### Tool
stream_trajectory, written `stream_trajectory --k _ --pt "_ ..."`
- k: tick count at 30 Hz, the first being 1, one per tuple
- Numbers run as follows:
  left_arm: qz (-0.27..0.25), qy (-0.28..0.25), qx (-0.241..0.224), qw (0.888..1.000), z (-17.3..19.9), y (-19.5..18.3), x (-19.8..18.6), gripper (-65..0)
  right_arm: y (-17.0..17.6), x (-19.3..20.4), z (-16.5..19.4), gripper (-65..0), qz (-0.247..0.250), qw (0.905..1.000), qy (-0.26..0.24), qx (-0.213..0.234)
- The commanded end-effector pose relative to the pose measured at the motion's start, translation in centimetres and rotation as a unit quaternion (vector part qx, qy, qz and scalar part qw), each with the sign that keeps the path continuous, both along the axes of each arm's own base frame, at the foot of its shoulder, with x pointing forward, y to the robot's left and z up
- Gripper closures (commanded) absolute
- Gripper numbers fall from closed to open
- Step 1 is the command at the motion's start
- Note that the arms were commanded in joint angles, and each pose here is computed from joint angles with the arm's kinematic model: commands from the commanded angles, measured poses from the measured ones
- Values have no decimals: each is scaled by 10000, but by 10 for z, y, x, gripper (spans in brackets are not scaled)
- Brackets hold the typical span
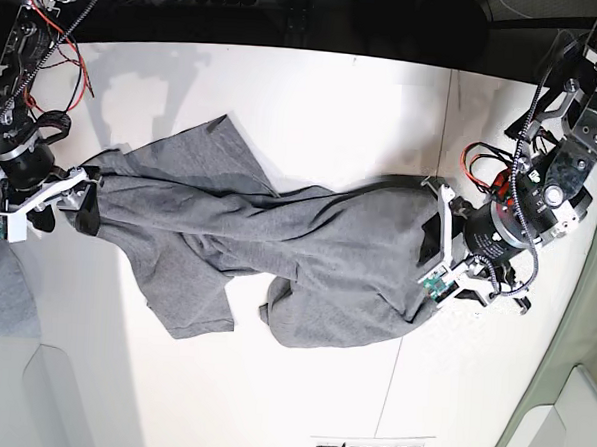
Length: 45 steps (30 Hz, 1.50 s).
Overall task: Layout the t-shirt on the table in an organized manner, then fold the t-shirt properly
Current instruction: 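Stretch the shirt taut between both grippers across the table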
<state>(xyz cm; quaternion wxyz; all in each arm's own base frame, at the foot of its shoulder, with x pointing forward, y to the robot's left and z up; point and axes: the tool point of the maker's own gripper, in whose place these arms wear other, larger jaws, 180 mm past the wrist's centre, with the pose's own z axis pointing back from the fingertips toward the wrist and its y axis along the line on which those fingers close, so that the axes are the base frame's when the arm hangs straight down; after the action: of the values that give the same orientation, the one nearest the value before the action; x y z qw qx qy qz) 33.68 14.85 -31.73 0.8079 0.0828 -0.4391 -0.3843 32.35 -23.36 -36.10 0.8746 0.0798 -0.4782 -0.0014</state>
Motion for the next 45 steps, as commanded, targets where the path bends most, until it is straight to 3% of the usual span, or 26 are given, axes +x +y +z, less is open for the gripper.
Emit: stream_trajectory --k 1,5,9,17,23,30,32,33,34,36,39,42,45 --pt "151 -154 124 9997 5 12 7 -303 -10 0 11 -441 -123 9997 -199 28" --pt "670 75 221 9975 -24 43 8 -303 -19 -28 -4 -441 -350 9985 90 415" --pt "1078 143 216 9938 -42 65 11 -303 -14 -56 -23 -441 -245 9975 441 500" --pt "1461 745 -266 9861 -94 65 2 -303 23 -92 -53 -441 -190 9900 866 1095" --pt "1751 997 -954 9748 -114 43 12 -303 64 -90 -78 -441 -54 9833 999 1522" --pt "1851 1269 -1152 9676 -132 28 25 -302 118 -70 -110 -440 34 9676 1310 2156" --pt "1774 1369 -1195 9672 -136 21 24 -277 131 -62 -107 -439 61 9649 1244 2314" --pt "1772 1365 -1211 9671 -136 20 24 -228 137 -58 -104 -438 89 9642 1195 2367" --pt "1758 1335 -1240 9674 -135 18 26 -162 142 -54 -101 -418 122 9640 1154 2394" --pt "1717 1217 -1306 9688 -131 16 30 -23 148 -45 -97 -296 165 9652 1083 2373" --pt "1688 1070 -1330 9708 -123 17 38 0 150 -34 -89 -11 177 9662 911 2407" --pt "1807 880 -1339 9704 -108 33 51 0 150 -22 -76 0 340 9680 643 2402" --pt "2128 591 -1619 9618 -75 60 68 0 143 -11 -55 0 427 9720 314 2289"
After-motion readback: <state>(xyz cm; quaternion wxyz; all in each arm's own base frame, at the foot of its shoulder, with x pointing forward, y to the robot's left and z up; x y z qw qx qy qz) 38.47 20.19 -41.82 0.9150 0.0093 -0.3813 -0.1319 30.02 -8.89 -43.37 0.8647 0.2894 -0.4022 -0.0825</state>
